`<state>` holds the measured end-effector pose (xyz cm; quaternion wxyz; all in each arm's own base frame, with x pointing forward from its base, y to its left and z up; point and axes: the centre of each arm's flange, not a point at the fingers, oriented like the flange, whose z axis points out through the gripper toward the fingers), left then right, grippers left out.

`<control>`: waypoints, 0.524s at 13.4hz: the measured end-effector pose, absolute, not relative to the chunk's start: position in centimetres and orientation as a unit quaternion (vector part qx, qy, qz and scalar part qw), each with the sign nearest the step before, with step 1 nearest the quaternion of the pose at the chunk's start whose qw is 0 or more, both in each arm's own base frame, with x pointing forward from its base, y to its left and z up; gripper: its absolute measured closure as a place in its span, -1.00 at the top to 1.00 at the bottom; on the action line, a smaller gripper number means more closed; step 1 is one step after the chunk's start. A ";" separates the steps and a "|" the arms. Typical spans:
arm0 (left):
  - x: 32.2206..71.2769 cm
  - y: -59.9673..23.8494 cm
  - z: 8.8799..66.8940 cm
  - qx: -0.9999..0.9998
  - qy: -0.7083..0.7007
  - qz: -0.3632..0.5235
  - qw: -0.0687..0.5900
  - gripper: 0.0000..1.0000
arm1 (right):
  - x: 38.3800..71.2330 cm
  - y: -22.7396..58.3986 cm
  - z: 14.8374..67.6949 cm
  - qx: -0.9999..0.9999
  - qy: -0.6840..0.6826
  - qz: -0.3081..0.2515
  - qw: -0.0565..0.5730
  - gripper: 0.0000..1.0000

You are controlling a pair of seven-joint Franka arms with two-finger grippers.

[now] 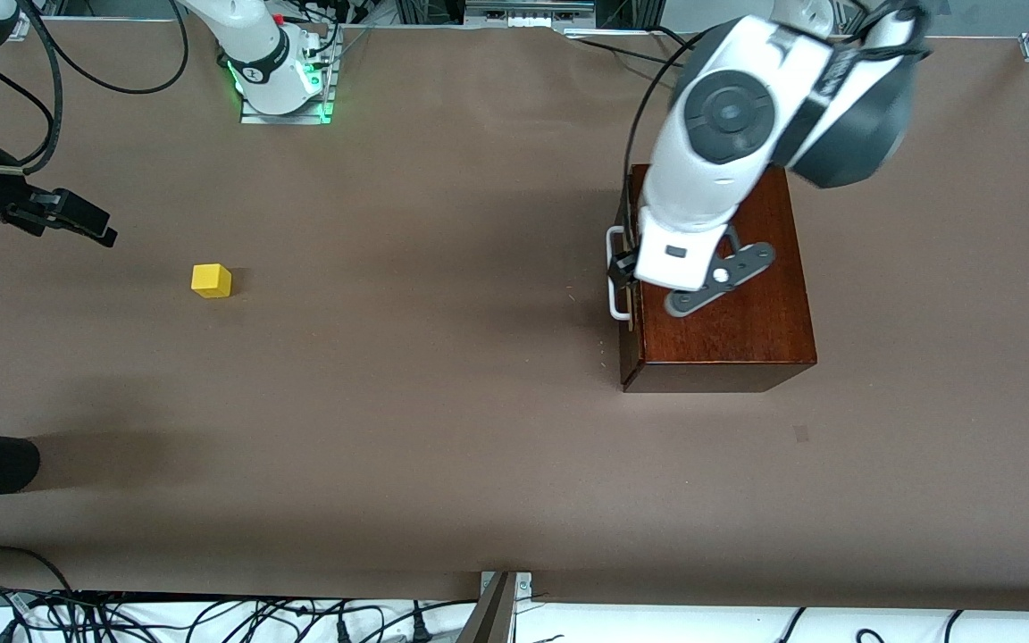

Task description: Open drawer, take yellow block, close drawer

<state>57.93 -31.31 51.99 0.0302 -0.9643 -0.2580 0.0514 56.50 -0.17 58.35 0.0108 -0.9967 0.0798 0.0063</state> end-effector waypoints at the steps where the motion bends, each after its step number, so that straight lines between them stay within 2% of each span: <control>1: 58.2 -29.5 53.1 -0.967 -0.248 0.054 0.027 1.00 | 56.5 -0.2 58.3 -0.997 0.080 0.006 0.011 1.00; 7: 59.5 -18.0 58.0 -0.981 -0.182 0.067 0.007 1.00 | 56.5 -0.1 58.3 -0.997 0.080 0.007 0.011 1.00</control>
